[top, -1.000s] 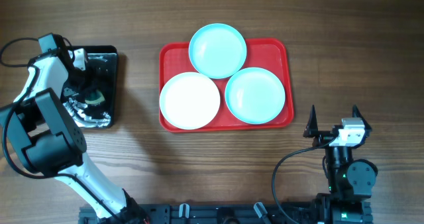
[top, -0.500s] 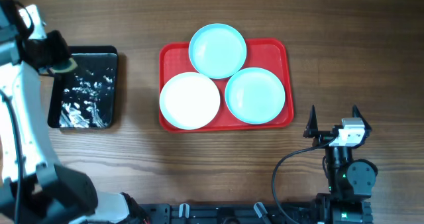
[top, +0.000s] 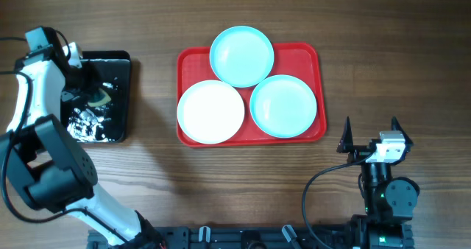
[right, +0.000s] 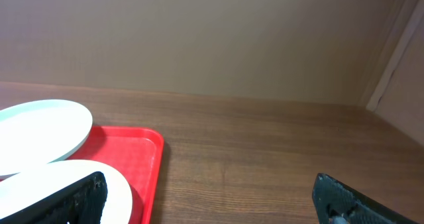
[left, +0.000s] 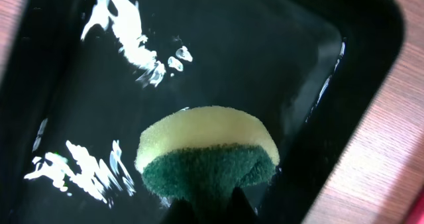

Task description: Clean dirty plates on tray and stack at the side

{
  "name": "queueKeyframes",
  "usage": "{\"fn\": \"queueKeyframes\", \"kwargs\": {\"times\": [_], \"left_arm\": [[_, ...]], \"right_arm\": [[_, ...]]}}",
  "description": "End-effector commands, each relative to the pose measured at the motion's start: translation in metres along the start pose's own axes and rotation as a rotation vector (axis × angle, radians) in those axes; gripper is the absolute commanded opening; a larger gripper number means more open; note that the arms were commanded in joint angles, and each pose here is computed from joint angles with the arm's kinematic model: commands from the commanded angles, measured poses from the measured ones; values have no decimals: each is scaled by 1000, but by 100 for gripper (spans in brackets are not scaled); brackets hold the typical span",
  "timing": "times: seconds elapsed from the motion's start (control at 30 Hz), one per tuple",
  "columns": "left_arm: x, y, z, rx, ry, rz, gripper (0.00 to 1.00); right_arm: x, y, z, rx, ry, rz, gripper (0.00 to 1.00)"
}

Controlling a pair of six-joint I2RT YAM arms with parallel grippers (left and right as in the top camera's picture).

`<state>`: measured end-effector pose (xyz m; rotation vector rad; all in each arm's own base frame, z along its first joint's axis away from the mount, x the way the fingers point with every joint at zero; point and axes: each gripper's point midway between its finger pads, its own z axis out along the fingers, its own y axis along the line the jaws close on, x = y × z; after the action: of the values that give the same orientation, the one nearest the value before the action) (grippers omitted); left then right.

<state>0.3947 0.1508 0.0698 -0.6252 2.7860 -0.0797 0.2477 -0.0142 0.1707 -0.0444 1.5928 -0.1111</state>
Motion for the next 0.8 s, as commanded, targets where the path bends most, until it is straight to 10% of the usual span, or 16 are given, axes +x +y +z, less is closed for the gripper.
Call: {"fn": "queueKeyframes", "kwargs": {"times": [0.0,0.37,0.77], "left_arm": [[-33,-8,-79,19,-176,2,4],[-5,-1,-2,36,-49,-42,4],[-23,-72,-215,334,-404,69,4]], "right_arm": [[1,0,0,-3,0,-4,100],[1,0,0,-3,0,-4,100],[-32,30,-5,-182,-141,-31,100]]}}
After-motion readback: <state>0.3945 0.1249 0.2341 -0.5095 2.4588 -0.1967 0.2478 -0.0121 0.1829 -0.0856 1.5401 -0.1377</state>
